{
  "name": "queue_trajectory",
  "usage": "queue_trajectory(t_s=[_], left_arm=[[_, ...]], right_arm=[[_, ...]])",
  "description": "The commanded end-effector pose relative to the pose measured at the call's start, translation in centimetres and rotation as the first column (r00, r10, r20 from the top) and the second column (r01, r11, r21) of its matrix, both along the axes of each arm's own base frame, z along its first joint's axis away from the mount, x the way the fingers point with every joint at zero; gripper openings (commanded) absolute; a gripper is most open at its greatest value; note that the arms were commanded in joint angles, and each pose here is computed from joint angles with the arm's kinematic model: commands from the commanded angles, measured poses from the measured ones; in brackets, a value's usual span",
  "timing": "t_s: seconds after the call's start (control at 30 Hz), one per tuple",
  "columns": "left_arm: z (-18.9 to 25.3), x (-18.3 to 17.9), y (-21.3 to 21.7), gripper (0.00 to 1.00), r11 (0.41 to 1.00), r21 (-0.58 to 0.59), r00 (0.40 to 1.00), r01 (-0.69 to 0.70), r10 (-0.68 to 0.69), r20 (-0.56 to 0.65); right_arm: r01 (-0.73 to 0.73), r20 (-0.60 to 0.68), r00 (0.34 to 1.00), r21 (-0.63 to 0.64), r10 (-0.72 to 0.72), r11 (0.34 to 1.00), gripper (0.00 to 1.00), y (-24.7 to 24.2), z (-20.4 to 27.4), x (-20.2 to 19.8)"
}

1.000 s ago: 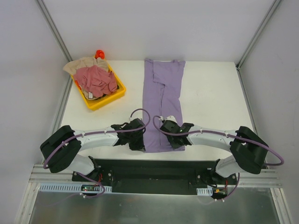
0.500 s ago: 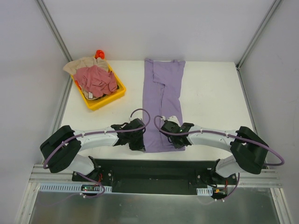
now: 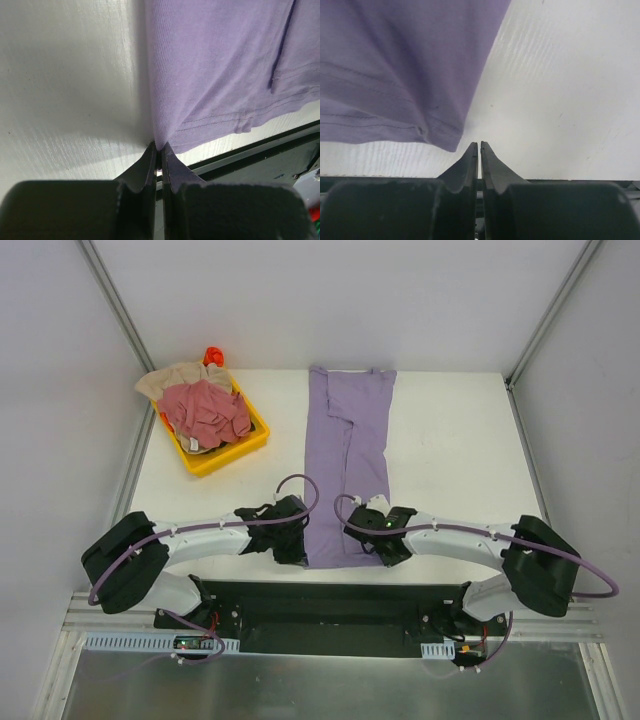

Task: Fold and stack the t-shirts
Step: Grab the bottom of the folded rectangular tshirt with both arms

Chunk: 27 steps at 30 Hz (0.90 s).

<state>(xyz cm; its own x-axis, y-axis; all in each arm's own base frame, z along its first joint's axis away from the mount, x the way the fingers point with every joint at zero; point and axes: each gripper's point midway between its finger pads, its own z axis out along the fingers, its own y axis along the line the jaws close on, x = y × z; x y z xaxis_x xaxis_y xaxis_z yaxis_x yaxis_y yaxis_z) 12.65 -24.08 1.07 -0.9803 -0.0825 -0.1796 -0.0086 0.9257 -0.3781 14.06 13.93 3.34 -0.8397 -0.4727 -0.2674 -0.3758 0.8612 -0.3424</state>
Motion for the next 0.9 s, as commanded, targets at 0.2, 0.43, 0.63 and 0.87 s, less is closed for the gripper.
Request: queue_trajectory(t_s=[0.2,0.43,0.63,0.87], left_arm=[[-2.3,-2.2,4.1,0.0,0.986,0.166,0.998,0.007,0.005,-0.066],[-2.4,-2.3,4.2,0.0,0.985,0.17,0.998,0.006,0.006,-0.069],[-2.2,-2.2,4.2,0.0,0.987,0.163,0.998,0.0,0.011,-0.063],[-1.8,-2.1,3.9,0.0,0.989,0.144,0.998,-0.01,0.019,-0.058]], right_arm=[[-0.208,0.076,0.978,0.233,0.195,0.95,0.33,5.8,0.4,0.9],[-0.212,0.095,0.975,0.138,0.201,0.967,0.34,5.7,-0.7,2.3],[-0.163,0.083,0.984,0.084,0.156,0.983,0.1,4.5,-1.0,2.2],[-0.16,0.076,0.984,-0.014,0.161,0.987,0.01,2.2,1.4,0.8]])
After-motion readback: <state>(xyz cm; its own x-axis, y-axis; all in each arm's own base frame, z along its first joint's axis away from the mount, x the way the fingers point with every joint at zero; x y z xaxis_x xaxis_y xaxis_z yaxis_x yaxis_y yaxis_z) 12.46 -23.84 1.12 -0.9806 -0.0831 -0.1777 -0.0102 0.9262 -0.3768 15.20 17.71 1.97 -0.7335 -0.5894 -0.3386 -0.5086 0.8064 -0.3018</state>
